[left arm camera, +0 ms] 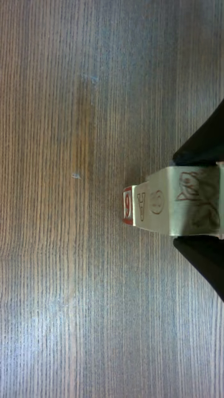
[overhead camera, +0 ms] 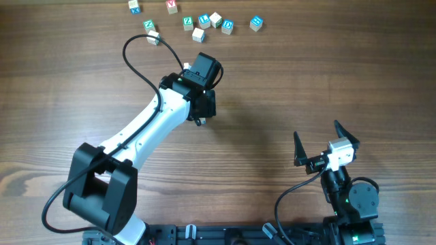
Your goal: Form a tower
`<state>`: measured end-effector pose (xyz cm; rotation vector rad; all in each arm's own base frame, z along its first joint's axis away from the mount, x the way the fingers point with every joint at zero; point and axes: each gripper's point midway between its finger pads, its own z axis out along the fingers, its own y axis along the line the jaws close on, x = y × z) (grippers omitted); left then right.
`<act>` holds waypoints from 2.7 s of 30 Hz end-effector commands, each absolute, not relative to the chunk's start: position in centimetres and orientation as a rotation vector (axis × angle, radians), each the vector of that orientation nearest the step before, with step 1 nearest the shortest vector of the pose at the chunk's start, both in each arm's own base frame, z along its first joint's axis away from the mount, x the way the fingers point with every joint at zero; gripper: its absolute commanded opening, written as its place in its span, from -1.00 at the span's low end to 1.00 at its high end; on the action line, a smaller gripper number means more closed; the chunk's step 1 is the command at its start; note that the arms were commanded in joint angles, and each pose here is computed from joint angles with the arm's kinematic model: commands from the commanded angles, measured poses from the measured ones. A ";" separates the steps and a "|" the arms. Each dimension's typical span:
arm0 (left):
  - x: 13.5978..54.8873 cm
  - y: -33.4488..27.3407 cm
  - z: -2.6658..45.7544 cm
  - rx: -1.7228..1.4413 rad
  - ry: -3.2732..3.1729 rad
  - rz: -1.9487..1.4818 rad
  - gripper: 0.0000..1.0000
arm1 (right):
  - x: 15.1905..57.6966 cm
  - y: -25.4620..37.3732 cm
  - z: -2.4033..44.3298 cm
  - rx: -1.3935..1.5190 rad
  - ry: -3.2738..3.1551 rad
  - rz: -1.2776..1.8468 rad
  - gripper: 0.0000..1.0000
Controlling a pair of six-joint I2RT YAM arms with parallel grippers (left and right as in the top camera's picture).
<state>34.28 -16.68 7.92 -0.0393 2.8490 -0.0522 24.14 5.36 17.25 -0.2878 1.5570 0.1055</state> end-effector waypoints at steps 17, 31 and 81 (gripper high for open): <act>33.8 -16.1 7.2 -0.045 2.870 -0.002 -0.39 | 24.2 5.0 17.4 -0.262 1.552 0.099 0.99; 36.1 -15.6 8.1 -0.109 2.802 -0.046 0.48 | 24.2 5.0 17.4 -0.262 1.552 0.099 0.99; 44.5 4.2 12.8 -0.844 2.454 -0.026 1.00 | 22.4 9.1 20.6 -0.331 1.423 0.434 1.00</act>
